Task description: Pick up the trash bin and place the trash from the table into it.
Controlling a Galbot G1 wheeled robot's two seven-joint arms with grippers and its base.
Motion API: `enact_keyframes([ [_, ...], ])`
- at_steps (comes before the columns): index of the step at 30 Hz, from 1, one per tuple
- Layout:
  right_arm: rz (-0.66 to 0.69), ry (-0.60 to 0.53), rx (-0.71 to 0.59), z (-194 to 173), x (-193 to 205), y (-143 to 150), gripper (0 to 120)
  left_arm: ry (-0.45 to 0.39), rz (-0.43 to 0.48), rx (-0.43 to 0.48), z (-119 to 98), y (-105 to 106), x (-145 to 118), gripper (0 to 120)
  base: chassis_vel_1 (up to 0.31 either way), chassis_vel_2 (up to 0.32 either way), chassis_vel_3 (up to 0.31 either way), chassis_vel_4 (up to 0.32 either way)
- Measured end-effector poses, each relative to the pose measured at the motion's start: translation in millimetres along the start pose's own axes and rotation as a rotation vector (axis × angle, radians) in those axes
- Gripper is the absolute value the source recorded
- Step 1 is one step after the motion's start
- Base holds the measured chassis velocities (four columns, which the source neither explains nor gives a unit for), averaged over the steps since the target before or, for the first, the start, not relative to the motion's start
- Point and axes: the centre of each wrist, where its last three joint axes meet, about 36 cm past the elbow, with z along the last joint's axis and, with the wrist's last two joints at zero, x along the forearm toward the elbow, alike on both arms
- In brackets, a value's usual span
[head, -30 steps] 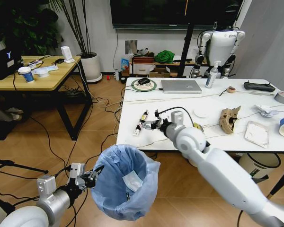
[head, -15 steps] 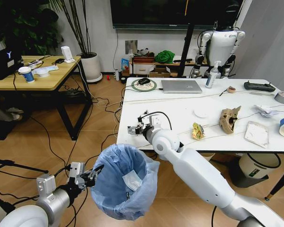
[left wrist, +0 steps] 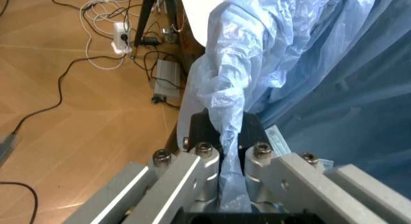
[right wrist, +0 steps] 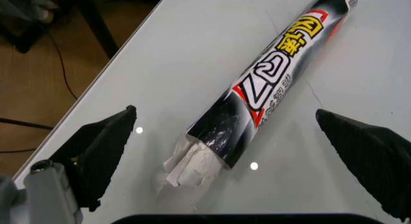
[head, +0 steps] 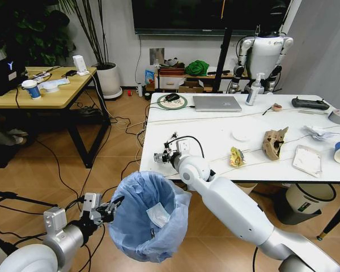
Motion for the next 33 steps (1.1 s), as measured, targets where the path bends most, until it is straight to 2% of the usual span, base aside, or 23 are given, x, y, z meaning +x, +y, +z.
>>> enact_keyframes([
  [3,0.004,-0.008,0.008,1,0,-2,87,-0.002,0.0,0.001,0,0,0,0,0.0,0.0,0.0,0.0],
  [4,0.004,-0.008,0.008,1,0,-2,87,-0.002,0.0,0.001,0,0,0,0,0.0,0.0,0.0,0.0],
  [7,0.006,-0.013,0.014,2,0,-2,77,-0.004,0.0,0.0,0,1,-1,0,0.0,0.0,0.0,0.0],
  [9,0.008,-0.017,0.021,4,0,-2,64,-0.006,0.0,-0.001,-1,1,-2,0,0.0,0.0,0.0,0.0],
  [12,0.01,-0.016,0.026,5,0,-1,57,-0.007,0.001,0.0,-2,2,-2,0,0.0,0.0,0.0,0.0],
  [17,0.013,-0.015,0.035,6,-1,-2,35,-0.007,0.0,0.002,-2,2,-3,0,0.0,0.0,0.0,0.0],
  [21,0.015,-0.016,0.039,5,0,-2,25,-0.008,0.001,0.002,-2,2,-3,0,0.0,0.0,0.0,0.0],
  [24,0.02,-0.02,0.04,4,0,-5,10,-0.009,0.002,0.005,-2,3,-4,0,0.0,0.0,0.0,0.0],
  [29,0.027,-0.029,0.04,4,3,-10,0,-0.009,0.003,0.008,-1,3,-4,0,0.0,0.0,0.0,0.0],
  [30,0.025,-0.043,0.032,2,6,-13,0,-0.01,0.004,0.009,-1,3,-5,0,0.0,0.0,0.0,0.0],
  [31,-0.046,-0.14,-0.034,-6,16,-24,0,-0.012,0.002,0.009,0,4,-6,0,0.0,0.0,0.0,0.0],
  [33,-0.124,-0.238,-0.052,-10,30,-36,0,-0.012,0.002,0.01,0,4,-6,0,0.0,0.0,0.0,0.0],
])
